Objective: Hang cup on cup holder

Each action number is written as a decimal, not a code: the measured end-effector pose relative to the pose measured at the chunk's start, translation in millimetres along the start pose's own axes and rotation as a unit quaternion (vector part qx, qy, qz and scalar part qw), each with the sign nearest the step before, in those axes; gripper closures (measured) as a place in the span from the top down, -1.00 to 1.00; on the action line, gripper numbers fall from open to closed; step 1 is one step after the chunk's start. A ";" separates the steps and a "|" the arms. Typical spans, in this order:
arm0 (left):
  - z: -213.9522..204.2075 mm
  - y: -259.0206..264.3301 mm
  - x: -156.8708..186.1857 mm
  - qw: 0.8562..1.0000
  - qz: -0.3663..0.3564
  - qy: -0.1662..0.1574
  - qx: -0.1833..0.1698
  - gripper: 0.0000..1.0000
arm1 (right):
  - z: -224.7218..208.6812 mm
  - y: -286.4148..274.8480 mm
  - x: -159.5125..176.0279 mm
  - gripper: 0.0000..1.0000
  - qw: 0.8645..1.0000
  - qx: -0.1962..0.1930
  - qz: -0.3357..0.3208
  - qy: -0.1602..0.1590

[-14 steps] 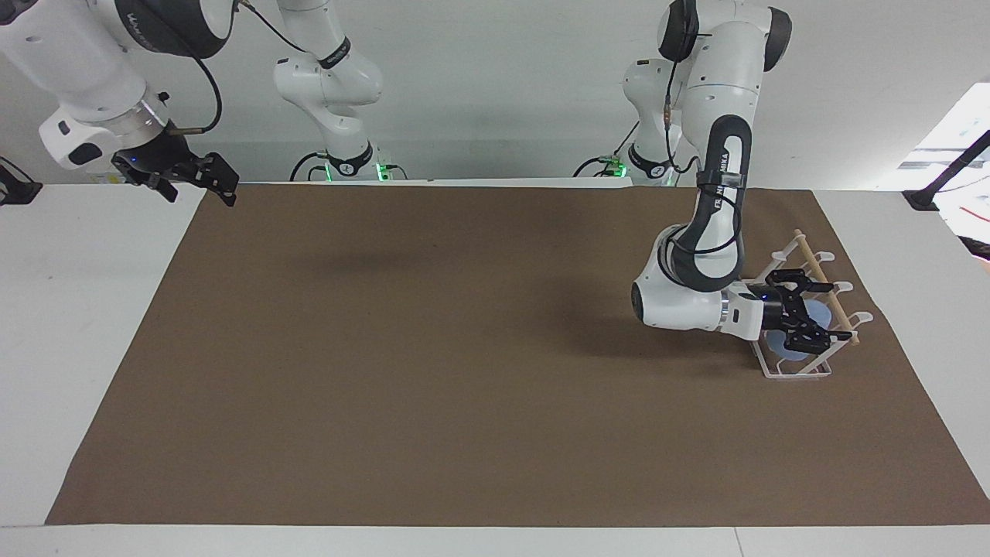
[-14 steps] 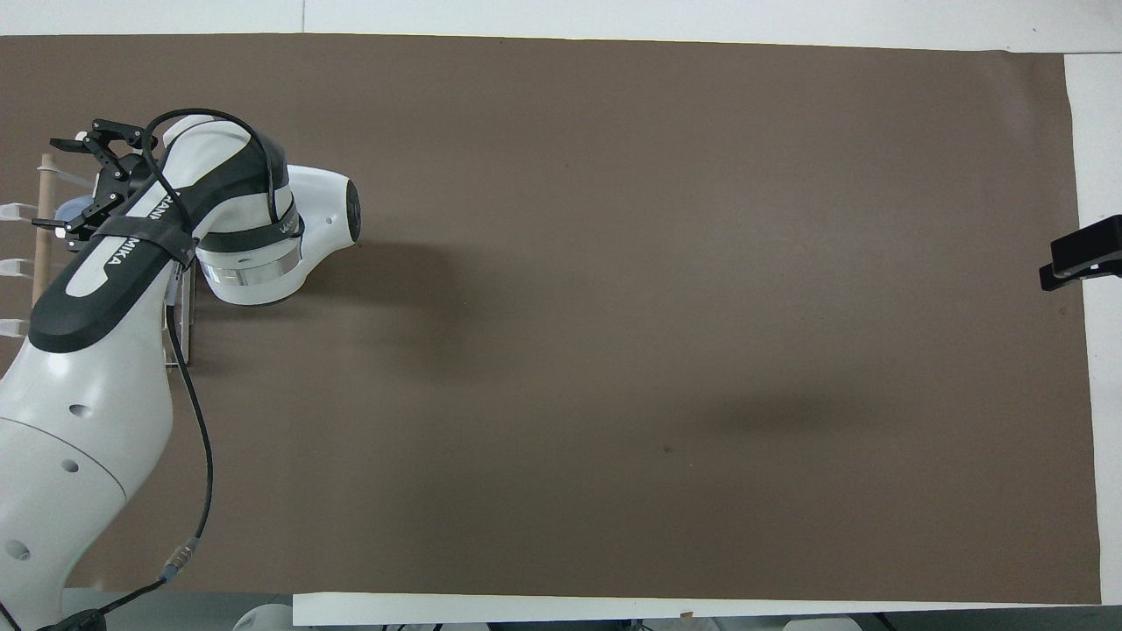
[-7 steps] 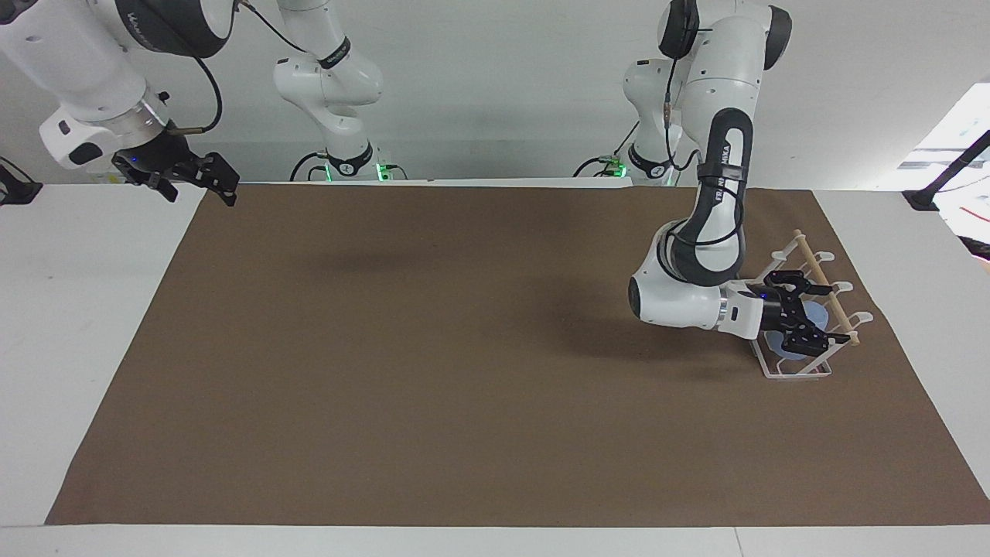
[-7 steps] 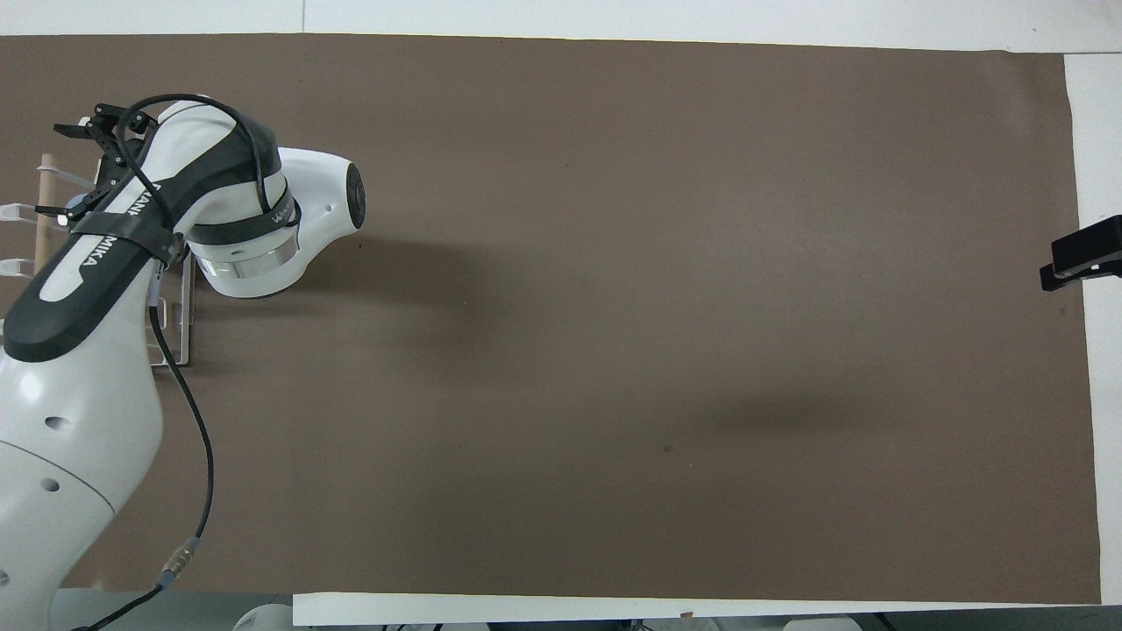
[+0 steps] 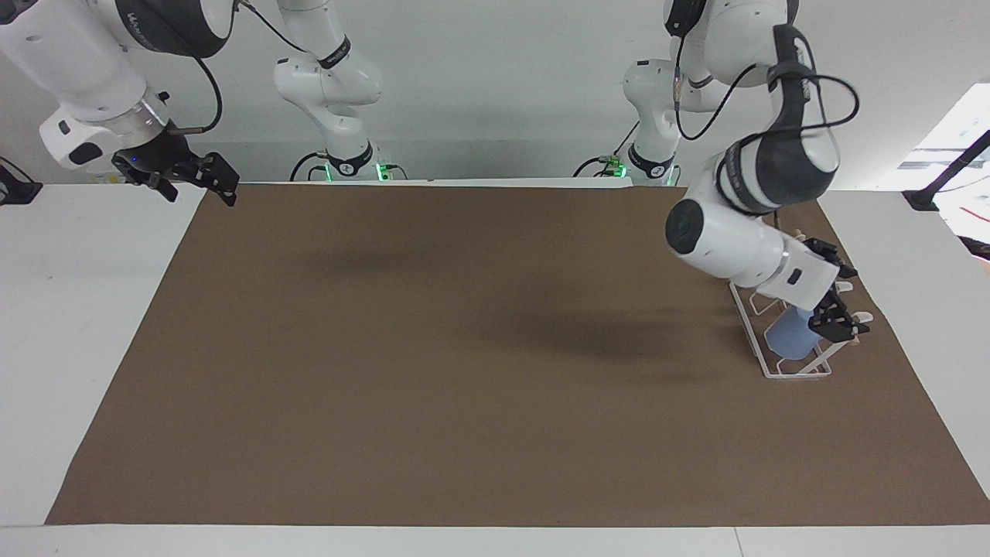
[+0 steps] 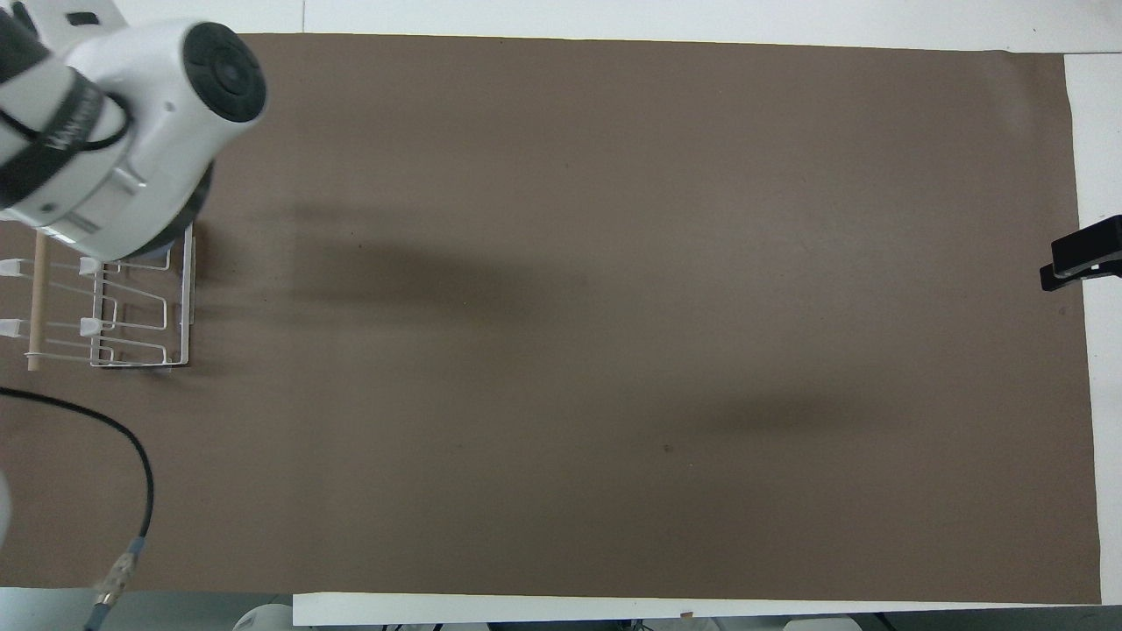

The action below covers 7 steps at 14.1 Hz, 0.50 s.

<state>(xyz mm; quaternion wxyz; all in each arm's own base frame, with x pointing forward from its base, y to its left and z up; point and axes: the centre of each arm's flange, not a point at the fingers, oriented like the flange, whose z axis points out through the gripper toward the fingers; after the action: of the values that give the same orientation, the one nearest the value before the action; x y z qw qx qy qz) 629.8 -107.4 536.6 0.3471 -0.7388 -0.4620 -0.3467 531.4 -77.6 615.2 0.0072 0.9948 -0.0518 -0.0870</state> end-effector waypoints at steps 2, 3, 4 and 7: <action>-3.5 -30.4 40.0 0.997 0.043 -0.061 -0.012 1.00 | 0.0 0.0 0.0 0.99 1.000 0.000 0.000 0.000; -1.2 -44.0 54.9 0.993 0.068 -0.093 -0.020 1.00 | 0.0 0.0 0.0 0.99 1.000 0.000 0.000 0.000; 3.7 -56.7 68.4 0.987 0.097 -0.126 -0.032 1.00 | 0.0 0.0 0.0 0.99 1.000 0.000 0.000 0.000; 23.4 -78.0 86.4 0.940 0.218 -0.239 -0.108 1.00 | 0.0 0.0 0.0 0.99 1.000 0.000 0.000 0.000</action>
<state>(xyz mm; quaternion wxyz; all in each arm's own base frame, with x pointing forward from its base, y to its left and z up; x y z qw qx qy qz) 590.9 -23.9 611.5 0.2116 -0.9155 -0.3192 -0.1233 531.4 -77.6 615.2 0.0072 0.9948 -0.0518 -0.0870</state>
